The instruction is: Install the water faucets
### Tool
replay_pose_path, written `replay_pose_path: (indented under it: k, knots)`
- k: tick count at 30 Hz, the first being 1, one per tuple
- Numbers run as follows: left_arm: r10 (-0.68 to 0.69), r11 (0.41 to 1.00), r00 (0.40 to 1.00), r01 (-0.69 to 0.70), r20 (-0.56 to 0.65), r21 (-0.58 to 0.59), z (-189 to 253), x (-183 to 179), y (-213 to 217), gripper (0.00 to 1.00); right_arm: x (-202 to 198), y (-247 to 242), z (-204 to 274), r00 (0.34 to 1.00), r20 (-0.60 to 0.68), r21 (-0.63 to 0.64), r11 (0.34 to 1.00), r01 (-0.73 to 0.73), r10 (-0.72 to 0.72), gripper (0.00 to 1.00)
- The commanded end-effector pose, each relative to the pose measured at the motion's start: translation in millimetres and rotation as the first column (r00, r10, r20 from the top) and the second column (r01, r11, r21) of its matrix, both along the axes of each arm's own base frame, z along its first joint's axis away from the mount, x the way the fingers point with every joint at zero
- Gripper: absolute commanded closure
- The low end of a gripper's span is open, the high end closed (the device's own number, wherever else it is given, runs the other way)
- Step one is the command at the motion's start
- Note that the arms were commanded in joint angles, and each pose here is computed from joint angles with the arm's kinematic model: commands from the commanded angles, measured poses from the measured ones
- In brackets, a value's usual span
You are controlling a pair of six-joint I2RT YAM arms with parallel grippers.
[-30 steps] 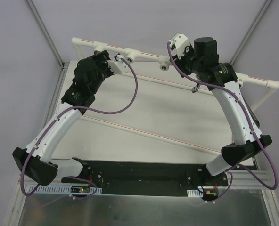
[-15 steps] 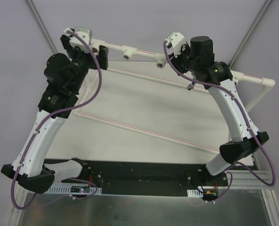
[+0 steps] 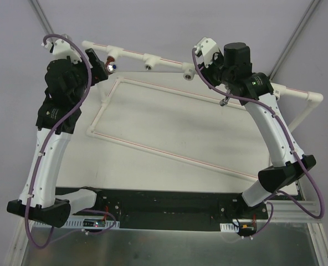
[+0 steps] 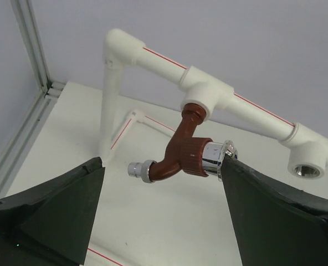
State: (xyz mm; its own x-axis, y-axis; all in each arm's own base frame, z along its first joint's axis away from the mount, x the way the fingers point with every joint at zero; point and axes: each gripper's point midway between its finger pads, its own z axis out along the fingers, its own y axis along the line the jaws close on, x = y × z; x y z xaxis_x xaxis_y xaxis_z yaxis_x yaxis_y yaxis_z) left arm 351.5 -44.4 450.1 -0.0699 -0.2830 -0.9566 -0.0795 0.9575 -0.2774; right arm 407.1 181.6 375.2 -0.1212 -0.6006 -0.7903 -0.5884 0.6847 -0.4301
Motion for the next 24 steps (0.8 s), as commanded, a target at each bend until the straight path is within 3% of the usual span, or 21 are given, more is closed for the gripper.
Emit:
replay_pose_path:
  k: [1,3,5,11,16,24]
  knots:
    - [-0.180,0.980,0.984,0.181,-0.009,0.085,2.5,2.3,-25.8,0.12,-4.3,12.5,-53.6,0.979,-0.202,0.041,0.998,0.045,-0.035,1.00]
    - [-0.274,0.940,0.961,0.272,-0.018,0.208,-0.6,2.5,-35.7,0.12,-4.6,11.6,-53.0,0.979,-0.201,0.042,0.998,0.046,-0.037,1.00]
    - [-0.388,0.863,0.921,0.372,-0.024,0.341,-2.2,-2.6,-49.2,0.12,-5.3,11.6,-54.2,0.978,-0.204,0.042,0.998,0.046,-0.036,1.00]
    - [-0.466,0.512,0.869,0.417,-0.165,0.751,-42.5,6.8,-65.0,0.08,-5.9,12.5,-53.3,0.978,-0.204,0.045,0.998,0.044,-0.034,1.00]
    - [-0.431,0.358,0.871,0.404,-0.236,0.841,-61.2,31.0,-61.9,0.13,-6.8,12.2,-51.3,0.979,-0.199,0.046,0.998,0.045,-0.035,1.00]
    - [-0.306,0.214,0.928,0.286,-0.214,0.934,-56.1,69.8,-46.6,0.46,-6.9,9.6,-50.2,0.980,-0.193,0.040,0.998,0.050,-0.041,1.00]
